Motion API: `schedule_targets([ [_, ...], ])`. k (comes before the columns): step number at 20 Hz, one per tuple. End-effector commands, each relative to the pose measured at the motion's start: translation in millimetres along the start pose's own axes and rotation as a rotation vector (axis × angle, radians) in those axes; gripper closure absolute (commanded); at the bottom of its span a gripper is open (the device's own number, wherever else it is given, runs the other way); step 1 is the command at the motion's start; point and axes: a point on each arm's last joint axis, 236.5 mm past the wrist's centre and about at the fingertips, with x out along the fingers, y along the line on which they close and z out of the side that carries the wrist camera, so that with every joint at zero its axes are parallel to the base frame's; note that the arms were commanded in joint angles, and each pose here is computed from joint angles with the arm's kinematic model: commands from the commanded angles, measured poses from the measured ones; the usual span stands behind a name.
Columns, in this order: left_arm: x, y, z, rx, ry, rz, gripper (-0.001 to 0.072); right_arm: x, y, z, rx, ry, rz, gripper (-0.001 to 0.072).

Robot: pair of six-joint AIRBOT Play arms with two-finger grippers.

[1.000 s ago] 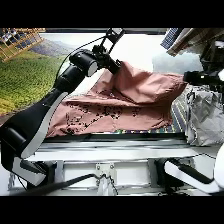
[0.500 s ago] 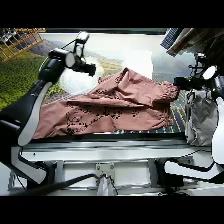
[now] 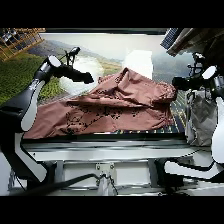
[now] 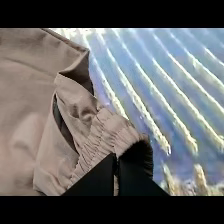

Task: Fold the clothes and pants, and hang the long-sleeved shirts on hangers.

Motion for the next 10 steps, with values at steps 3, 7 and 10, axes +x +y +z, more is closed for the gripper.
schedule_targets([
  [3, 29, 6, -24, 0.017, 0.061, -0.086, -0.0012, 0, 8, 0, 0.014, 0.000, 0.034, 0.0689],
  [7, 40, 8, -36, 0.006, 0.097, -0.108, -0.0011, 0, 9, 0, 0.017, -0.001, 0.038, 0.0689],
  [10, 45, -4, -39, 0.005, 0.096, -0.173, -0.0010, 0, 10, 1, 0.018, -0.006, 0.040, 0.0689],
])
